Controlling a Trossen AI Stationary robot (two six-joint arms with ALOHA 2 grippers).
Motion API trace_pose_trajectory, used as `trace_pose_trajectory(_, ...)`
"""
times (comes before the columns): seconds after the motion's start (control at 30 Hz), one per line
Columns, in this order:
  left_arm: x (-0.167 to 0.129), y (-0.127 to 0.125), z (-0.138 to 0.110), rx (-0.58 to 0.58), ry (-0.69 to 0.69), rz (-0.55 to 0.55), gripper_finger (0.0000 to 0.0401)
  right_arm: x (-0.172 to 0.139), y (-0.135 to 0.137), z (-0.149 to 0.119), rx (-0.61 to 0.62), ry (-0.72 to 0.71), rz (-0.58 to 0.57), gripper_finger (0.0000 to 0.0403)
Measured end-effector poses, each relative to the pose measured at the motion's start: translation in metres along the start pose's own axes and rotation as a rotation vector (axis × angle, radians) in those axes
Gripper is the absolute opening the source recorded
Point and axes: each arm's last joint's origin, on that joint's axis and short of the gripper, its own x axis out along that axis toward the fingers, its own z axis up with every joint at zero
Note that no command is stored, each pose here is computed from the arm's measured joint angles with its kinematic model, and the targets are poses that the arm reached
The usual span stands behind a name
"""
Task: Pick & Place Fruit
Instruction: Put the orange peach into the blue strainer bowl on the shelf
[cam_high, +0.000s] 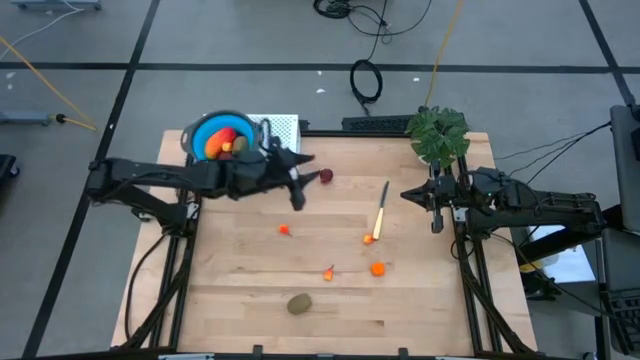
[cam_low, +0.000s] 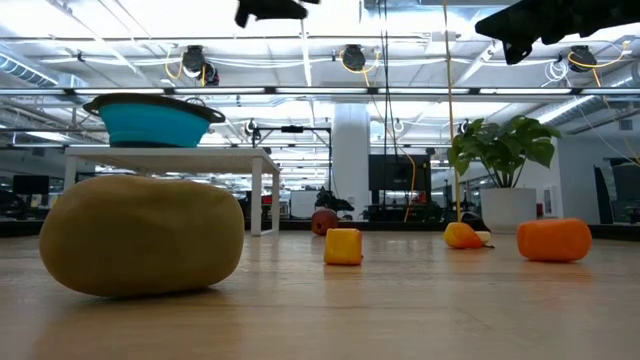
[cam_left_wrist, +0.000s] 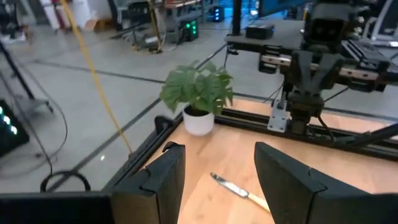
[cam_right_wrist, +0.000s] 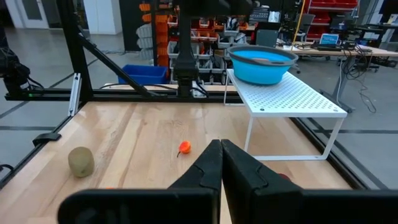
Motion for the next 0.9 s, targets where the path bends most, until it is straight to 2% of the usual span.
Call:
trace_pose_trajectory(0.2, 0.036, -0.023, -0.019, 0.057, -0.046, -0.014, 0.0191, 0.0, 0.0, 0.0, -0.008, 0.0, 0.0, 0.0)
trace_pose_trajectory(0.43, 0.072, -0.034, -0.044, 0.066, -0.081, 0.093, 0.0191, 0.0, 0.0, 0.0, -0.014, 0.0, 0.004, 0.0)
trace_pose_trajectory(0.57, 0.09, -0.038, -0.06, 0.061, -0.097, 0.113, 0.0191, 0.0, 0.0, 0.0, -0.037, 0.0, 0.004, 0.0)
trace_pose_trajectory(0.7, 0.11, -0.042, -0.073, 0.07, -0.069, 0.133, 0.0191, 0.0, 0.0, 0.0, -0.039, 0.0, 0.004, 0.0)
trace_pose_trajectory(0.9, 0.141, -0.054, -0.07, 0.117, 0.021, 0.172, 0.0191, 0.0, 0.0, 0.0, -0.043, 0.0, 0.004, 0.0)
